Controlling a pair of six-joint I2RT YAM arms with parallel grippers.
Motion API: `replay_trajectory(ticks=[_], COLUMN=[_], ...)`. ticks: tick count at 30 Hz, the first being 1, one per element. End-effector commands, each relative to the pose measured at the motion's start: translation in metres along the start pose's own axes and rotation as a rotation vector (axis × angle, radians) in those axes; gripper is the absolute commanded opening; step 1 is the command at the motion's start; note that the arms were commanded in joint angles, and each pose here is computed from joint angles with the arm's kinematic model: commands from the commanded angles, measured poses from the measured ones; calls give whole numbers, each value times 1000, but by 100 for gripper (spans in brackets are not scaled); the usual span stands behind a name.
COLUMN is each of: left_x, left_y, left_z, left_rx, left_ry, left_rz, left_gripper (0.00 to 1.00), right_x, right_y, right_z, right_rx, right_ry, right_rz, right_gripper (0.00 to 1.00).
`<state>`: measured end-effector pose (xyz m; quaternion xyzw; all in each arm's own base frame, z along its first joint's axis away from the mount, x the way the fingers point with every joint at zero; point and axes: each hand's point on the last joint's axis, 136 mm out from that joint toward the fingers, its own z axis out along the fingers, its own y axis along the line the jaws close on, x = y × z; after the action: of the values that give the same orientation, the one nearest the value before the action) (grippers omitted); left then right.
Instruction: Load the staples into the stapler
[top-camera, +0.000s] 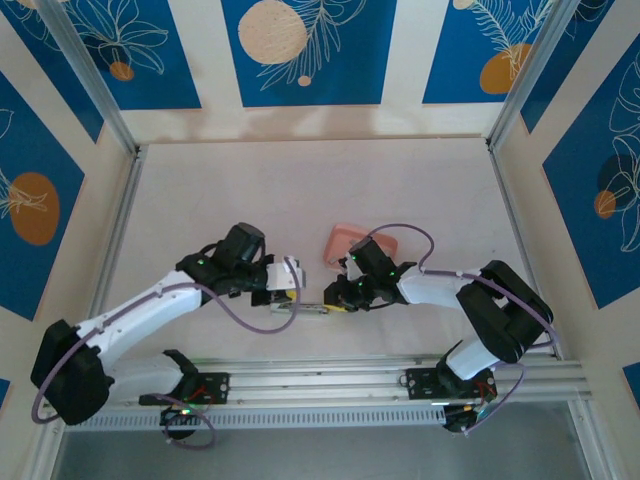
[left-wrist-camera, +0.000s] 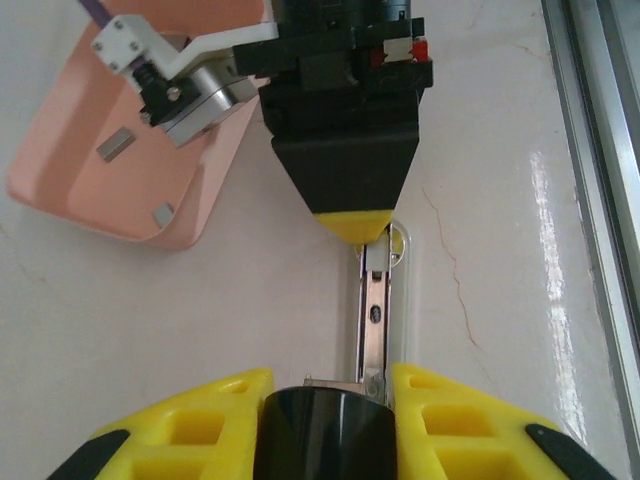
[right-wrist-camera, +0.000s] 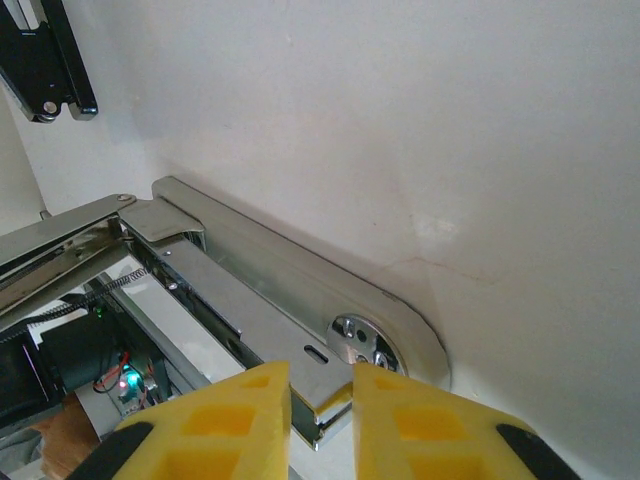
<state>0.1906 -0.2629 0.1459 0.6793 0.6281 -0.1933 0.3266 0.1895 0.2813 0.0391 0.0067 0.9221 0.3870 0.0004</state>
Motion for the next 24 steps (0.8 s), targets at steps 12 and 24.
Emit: replay_trajectory(ticks=[12, 24], left_x=[-36, -17], left_y=[16, 12], left_z=[76, 90], left_rx=[16, 55], left_ry=[23, 115], left_rz=[-39, -82], left_gripper=[23, 24], right_x=[11, 5], right_y=[2, -16], right_z=[2, -29], right_rx=[-26, -43], right_ry=[24, -95], right_rz=[-43, -12], right_gripper=[19, 33])
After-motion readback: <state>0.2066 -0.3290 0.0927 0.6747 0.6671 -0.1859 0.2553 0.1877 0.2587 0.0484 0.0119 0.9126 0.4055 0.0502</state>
